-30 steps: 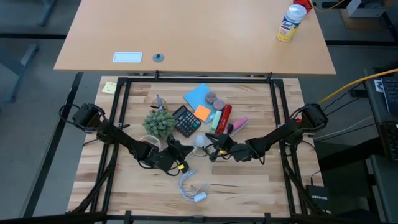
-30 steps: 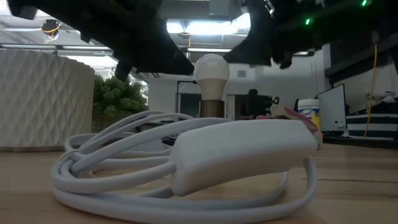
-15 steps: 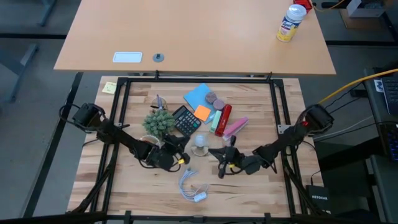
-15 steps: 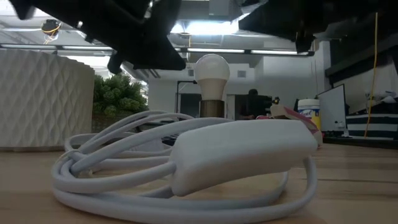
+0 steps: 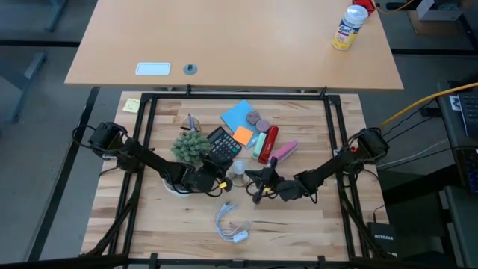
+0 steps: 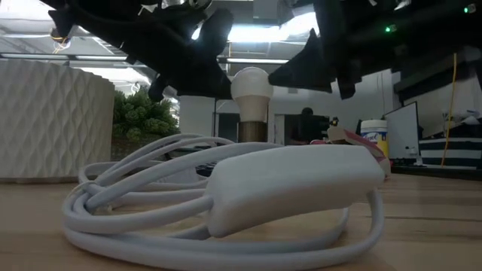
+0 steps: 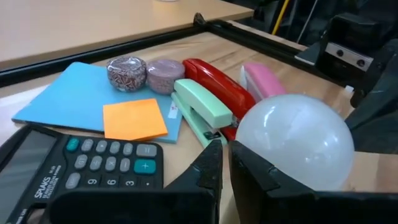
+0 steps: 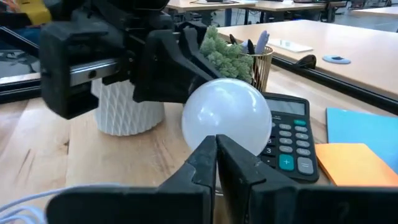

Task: Screw lightbulb
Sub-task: Remove the lightbulb from the lamp

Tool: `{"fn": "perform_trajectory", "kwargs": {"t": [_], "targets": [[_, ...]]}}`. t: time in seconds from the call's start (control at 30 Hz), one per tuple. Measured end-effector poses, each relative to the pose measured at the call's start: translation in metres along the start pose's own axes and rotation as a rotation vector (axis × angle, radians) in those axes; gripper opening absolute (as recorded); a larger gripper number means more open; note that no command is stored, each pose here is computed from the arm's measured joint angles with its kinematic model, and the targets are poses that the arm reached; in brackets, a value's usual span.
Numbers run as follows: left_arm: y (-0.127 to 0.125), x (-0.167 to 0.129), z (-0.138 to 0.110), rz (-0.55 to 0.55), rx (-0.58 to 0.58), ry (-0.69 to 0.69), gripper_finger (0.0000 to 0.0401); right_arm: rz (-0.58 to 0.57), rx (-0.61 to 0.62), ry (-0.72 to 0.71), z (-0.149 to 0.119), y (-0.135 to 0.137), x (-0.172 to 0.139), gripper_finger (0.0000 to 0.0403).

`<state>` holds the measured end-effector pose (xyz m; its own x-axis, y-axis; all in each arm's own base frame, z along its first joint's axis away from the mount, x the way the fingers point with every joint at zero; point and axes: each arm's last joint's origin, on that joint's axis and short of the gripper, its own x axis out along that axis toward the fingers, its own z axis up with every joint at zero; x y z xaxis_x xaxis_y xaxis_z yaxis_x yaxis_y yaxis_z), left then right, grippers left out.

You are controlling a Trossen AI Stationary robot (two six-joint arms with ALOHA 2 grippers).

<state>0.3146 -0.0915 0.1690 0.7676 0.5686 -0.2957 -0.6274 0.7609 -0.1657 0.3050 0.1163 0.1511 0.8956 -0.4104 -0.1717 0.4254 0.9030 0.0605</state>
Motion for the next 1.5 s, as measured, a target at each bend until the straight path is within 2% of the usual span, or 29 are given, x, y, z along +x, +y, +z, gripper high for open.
{"fn": "perform_trajectory", "kwargs": {"t": [0.2,0.47,0.77,1.0,1.2,1.5], "targets": [[-0.005,-0.008,-0.004,-0.013,0.012,-0.001,0.0021,-0.018,0.0,-0.001,0.0,-0.003,0.003,0.002],[-0.013,-0.017,-0.007,-0.093,-0.014,0.028,0.0021,-0.124,-0.012,-0.018,0.0,-0.008,0.004,0.002],[-0.017,-0.026,-0.011,-0.095,-0.003,0.015,0.0021,-0.179,-0.092,-0.022,0.004,-0.012,0.006,0.002],[-0.017,-0.035,-0.008,0.066,-0.02,-0.132,0.0021,-0.085,-0.069,-0.063,0.017,0.005,-0.017,0.002],[-0.01,-0.024,-0.003,0.124,-0.028,-0.151,0.0021,0.04,-0.038,-0.046,0.012,0.018,-0.029,0.002],[-0.001,-0.003,0.002,0.052,-0.043,-0.062,0.0021,0.031,-0.013,-0.01,0.005,0.007,-0.01,0.002]]}}
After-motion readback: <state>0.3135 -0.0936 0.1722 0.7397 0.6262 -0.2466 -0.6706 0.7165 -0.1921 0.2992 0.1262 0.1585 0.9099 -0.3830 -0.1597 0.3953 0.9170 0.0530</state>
